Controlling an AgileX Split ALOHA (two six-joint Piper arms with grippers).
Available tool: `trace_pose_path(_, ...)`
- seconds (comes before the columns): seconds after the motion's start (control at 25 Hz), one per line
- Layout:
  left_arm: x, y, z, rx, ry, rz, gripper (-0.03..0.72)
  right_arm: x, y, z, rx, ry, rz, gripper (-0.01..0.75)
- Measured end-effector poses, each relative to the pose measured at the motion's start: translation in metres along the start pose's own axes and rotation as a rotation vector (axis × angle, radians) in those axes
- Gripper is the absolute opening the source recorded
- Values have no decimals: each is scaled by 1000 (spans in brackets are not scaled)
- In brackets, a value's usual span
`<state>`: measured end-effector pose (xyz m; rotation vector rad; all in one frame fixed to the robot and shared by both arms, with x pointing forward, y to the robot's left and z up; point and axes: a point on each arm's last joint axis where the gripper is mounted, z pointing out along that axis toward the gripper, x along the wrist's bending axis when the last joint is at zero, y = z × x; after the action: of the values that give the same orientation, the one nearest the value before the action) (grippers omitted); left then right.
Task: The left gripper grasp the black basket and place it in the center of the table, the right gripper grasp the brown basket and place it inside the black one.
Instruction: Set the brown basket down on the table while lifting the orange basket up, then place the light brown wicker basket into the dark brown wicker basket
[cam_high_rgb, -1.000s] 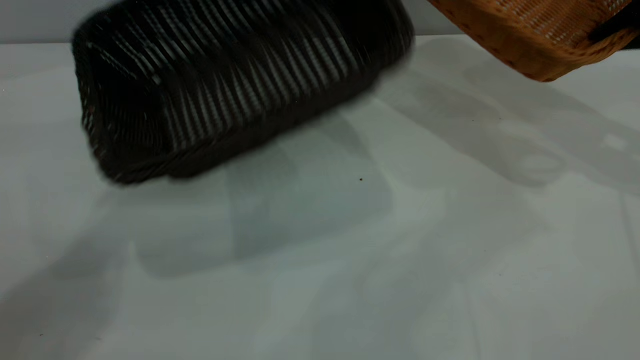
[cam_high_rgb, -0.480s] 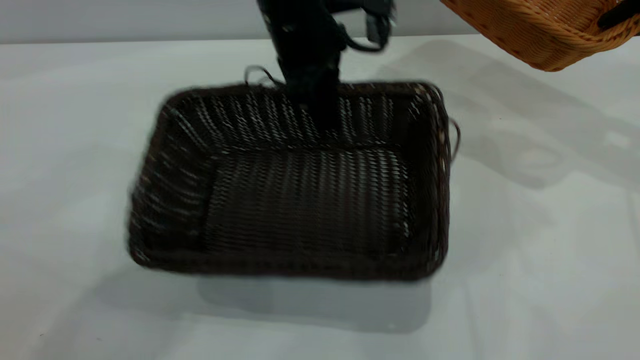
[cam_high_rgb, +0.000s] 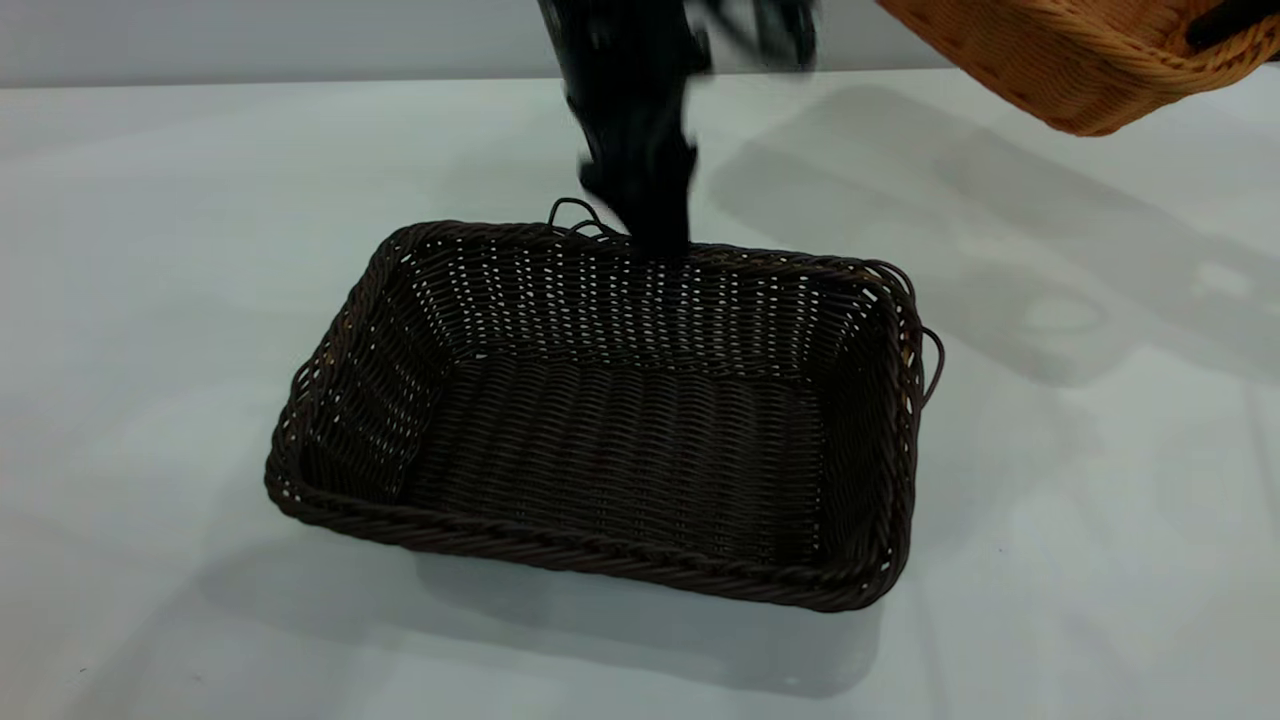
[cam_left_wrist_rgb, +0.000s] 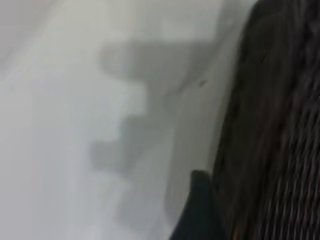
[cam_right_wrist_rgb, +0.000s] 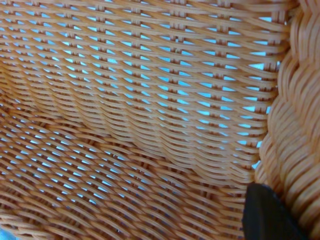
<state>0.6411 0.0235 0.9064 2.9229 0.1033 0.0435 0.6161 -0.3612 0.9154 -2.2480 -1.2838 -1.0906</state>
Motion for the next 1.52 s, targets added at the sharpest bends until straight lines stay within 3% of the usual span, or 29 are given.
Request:
trace_pose_path(0.24,31,-56,-81,35,82,-225,536,7,-13,8,106,-25,2,71)
trace_pose_path(0.4,54,-105,-102,2,98,-365,536,36,-34,14,197,-91,-75,71)
trace_pose_path(0.72,76,-169,-117,-67,101,-549,536,97,-104,46,408,-259,-210,71)
trace_pose_path(0.88,81,-183,-120,-76,122,-580,536,116,-152,76,531,-286,-278,71)
trace_pose_path(1.12,84,-188,-122,-89,142,-596,536,117,-184,110,581,-330,-293,71)
trace_pose_path(1.52,85,-188,-122,-96,154,-596,536,103,-183,127,548,-371,-274,71)
